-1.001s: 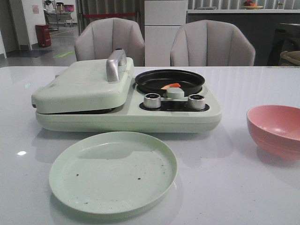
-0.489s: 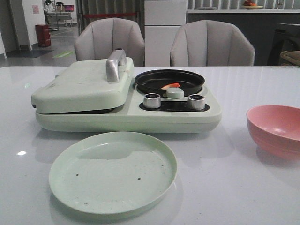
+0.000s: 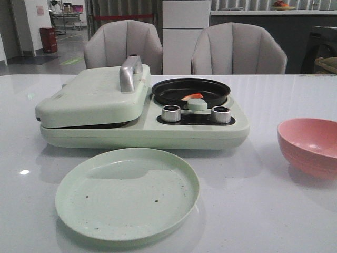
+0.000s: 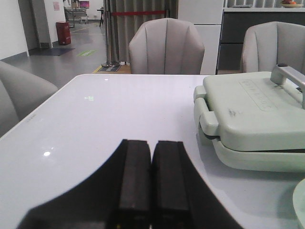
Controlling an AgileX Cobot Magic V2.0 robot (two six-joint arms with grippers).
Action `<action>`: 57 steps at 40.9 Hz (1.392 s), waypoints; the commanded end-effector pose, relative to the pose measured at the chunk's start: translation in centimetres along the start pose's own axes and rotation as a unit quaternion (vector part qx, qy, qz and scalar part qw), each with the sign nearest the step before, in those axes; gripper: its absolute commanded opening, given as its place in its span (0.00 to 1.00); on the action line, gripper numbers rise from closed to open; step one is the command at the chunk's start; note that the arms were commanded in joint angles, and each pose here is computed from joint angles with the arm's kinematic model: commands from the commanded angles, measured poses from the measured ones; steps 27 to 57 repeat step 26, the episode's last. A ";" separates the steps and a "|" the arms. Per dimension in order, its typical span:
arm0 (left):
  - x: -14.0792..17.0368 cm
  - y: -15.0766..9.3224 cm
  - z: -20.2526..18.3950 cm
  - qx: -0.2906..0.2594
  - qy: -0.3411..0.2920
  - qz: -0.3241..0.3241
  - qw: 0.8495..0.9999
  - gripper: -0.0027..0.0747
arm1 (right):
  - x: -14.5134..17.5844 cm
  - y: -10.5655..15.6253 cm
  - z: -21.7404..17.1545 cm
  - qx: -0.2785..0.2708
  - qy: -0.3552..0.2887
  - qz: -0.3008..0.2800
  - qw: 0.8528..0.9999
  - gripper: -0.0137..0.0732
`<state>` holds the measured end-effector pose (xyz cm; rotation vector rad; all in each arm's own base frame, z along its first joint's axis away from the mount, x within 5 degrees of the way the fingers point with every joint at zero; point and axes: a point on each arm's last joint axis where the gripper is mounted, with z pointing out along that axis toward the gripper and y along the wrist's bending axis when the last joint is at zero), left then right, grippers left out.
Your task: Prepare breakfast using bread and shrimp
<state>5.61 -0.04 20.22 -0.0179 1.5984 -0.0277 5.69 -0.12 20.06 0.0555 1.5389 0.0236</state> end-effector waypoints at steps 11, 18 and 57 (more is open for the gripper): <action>0.1 0.0 0.0 0.001 -0.040 -0.006 0.999 0.16 | -1.6 0.0 -0.3 0.004 -0.068 -0.006 0.998 0.21; 0.1 0.0 0.0 0.001 -0.040 -0.006 0.999 0.16 | -1.6 0.0 -0.3 0.008 -0.068 -0.007 0.998 0.21; 0.1 0.0 0.0 0.001 -0.040 -0.006 0.999 0.16 | -1.6 0.0 -0.3 0.008 -0.068 -0.007 0.998 0.21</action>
